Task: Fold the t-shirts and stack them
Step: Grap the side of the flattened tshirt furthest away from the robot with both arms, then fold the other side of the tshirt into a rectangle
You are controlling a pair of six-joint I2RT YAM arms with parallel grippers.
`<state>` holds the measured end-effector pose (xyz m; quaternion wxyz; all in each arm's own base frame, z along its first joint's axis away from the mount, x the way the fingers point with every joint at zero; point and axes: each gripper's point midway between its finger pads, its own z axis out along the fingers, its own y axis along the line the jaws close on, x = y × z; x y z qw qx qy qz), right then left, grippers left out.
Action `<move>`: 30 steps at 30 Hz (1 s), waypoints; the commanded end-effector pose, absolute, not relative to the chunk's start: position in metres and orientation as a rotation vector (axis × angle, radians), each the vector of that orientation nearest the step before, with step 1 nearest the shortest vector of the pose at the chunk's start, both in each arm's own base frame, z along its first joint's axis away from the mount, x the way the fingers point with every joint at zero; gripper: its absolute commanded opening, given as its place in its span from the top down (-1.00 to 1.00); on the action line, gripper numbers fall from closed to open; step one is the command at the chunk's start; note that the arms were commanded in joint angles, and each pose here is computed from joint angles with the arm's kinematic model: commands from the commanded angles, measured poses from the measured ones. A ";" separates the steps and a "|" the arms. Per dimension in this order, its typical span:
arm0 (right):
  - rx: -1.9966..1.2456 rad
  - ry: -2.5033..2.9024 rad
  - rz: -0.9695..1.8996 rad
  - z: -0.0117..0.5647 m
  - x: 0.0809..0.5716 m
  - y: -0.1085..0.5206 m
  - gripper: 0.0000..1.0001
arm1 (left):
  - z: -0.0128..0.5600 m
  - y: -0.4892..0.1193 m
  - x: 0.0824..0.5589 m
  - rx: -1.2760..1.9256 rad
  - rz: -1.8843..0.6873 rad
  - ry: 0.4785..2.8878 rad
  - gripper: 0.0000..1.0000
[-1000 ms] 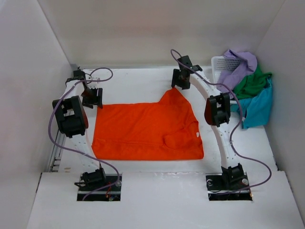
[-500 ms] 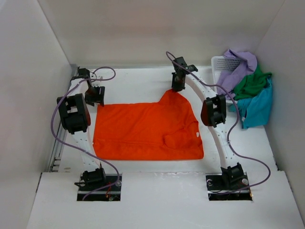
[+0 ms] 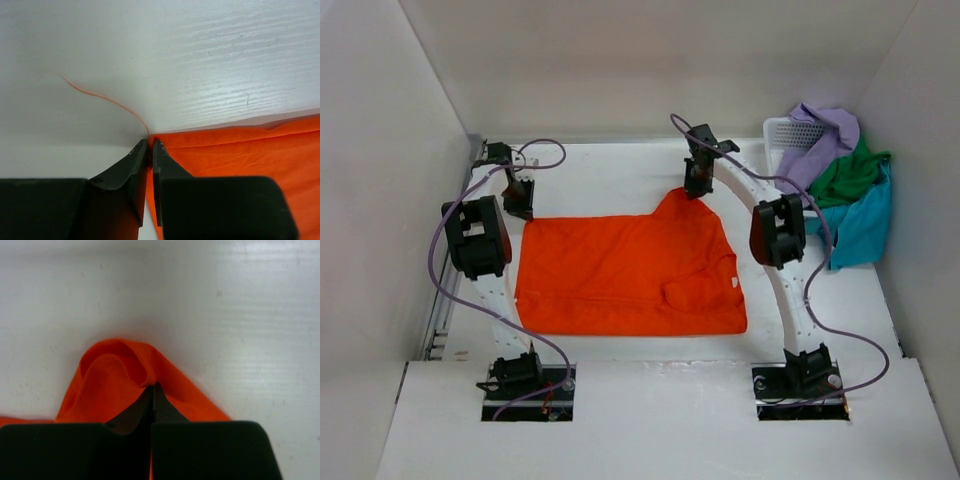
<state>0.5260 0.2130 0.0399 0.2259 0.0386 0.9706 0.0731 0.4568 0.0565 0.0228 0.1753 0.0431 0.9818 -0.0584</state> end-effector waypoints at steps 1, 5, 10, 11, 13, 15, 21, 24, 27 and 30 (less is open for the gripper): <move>0.085 2.524 0.296 0.115 0.519 0.221 1.00 | 0.043 0.048 0.465 0.173 -0.187 2.681 0.93; 0.070 2.502 0.342 0.130 0.476 0.225 1.00 | 0.067 0.043 0.454 0.309 -0.127 2.595 0.97; 0.073 2.501 0.354 0.135 0.439 0.221 1.00 | 0.083 0.039 0.429 0.416 -0.081 2.563 0.98; 0.073 2.510 0.352 0.133 0.430 0.220 1.00 | 0.085 0.038 0.422 0.430 -0.076 2.559 0.98; 0.075 2.531 0.345 0.127 0.412 0.217 1.00 | 0.087 0.037 0.407 0.471 -0.067 2.557 0.98; 0.090 2.551 0.337 0.121 0.393 0.213 1.00 | 0.084 0.041 0.391 0.506 -0.043 2.572 0.98; 0.144 2.587 0.350 0.104 0.340 0.203 1.00 | 0.077 0.059 0.355 0.557 0.052 2.594 0.98; 0.169 2.587 0.354 0.102 0.320 0.198 1.00 | 0.080 0.065 0.347 0.574 0.082 2.569 0.94; 0.194 2.588 0.349 0.100 0.307 0.195 1.00 | 0.087 0.065 0.346 0.596 0.103 2.530 0.91; 0.227 2.592 0.355 0.094 0.291 0.191 1.00 | 0.096 0.064 0.350 0.646 0.145 2.468 0.87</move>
